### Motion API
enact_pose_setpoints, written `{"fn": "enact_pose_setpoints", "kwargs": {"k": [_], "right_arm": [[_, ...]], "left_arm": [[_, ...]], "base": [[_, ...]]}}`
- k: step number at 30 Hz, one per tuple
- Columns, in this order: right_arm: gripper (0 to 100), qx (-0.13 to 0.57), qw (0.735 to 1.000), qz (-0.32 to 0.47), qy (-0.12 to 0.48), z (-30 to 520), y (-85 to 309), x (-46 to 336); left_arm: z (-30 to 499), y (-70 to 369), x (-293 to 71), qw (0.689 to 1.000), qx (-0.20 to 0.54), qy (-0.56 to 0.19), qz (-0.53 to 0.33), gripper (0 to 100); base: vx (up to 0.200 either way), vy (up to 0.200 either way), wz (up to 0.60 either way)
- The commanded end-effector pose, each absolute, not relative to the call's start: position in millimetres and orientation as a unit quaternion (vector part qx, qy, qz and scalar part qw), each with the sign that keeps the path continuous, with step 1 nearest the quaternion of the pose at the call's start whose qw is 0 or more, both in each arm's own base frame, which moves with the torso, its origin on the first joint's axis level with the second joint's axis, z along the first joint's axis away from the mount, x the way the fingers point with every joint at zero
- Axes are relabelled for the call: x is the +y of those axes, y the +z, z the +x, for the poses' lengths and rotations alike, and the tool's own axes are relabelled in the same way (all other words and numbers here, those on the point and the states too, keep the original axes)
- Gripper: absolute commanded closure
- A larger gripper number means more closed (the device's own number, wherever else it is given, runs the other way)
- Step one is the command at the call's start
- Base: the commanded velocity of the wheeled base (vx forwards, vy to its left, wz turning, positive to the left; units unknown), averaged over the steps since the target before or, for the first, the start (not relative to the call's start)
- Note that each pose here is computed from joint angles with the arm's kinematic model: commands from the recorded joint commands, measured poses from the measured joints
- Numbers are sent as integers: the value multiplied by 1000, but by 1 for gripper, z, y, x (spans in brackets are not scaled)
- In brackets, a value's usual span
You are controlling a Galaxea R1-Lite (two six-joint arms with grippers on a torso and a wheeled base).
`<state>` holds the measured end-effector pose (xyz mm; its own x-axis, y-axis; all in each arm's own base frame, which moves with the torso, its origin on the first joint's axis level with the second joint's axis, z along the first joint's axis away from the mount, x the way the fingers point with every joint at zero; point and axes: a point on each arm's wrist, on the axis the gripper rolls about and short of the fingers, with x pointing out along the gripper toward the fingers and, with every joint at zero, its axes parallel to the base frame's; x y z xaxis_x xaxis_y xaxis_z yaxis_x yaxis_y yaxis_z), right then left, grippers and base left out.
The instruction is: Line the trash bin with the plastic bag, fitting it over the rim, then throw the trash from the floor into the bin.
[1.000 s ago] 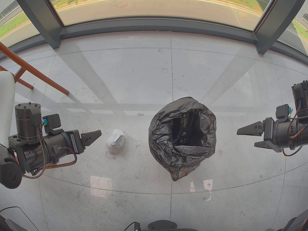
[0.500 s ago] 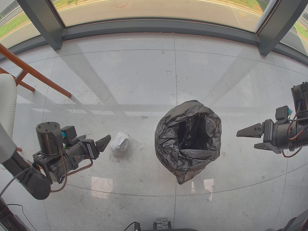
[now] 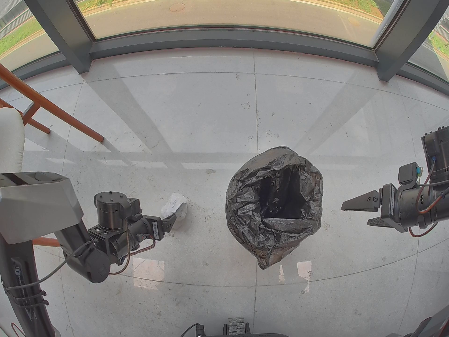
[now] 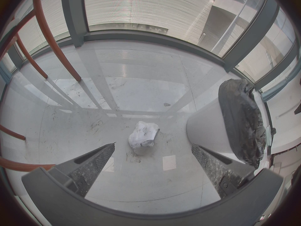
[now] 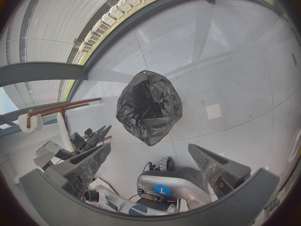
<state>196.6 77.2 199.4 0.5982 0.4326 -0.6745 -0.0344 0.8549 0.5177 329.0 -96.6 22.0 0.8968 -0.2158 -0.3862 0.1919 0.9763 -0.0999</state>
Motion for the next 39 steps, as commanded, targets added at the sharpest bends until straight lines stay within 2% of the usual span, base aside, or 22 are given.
{"fn": "enact_pose_setpoints", "kwargs": {"k": [1, 8, 17, 25, 26, 39], "right_arm": [[0, 421, 865, 234, 140, 197, 199, 79], [0, 406, 864, 264, 137, 199, 202, 80], [0, 406, 858, 287, 130, 198, 204, 81], [0, 408, 857, 284, 138, 197, 204, 84], [0, 408, 857, 284, 138, 197, 204, 84], [0, 406, 857, 285, 135, 196, 204, 83]], "left_arm": [[357, -16, -103, 970, 217, -107, -13, 0], [374, -42, -107, 968, 224, -115, -7, 0], [405, -71, -96, 968, 220, -119, 21, 0], [437, -74, -104, 969, 213, -121, 28, 0], [439, -74, -105, 969, 211, -123, 33, 100], [441, -72, -105, 968, 207, -134, 41, 100]], "base": [[0, 0, 0], [0, 0, 0], [0, 0, 0], [0, 0, 0], [0, 0, 0], [0, 0, 0]]}}
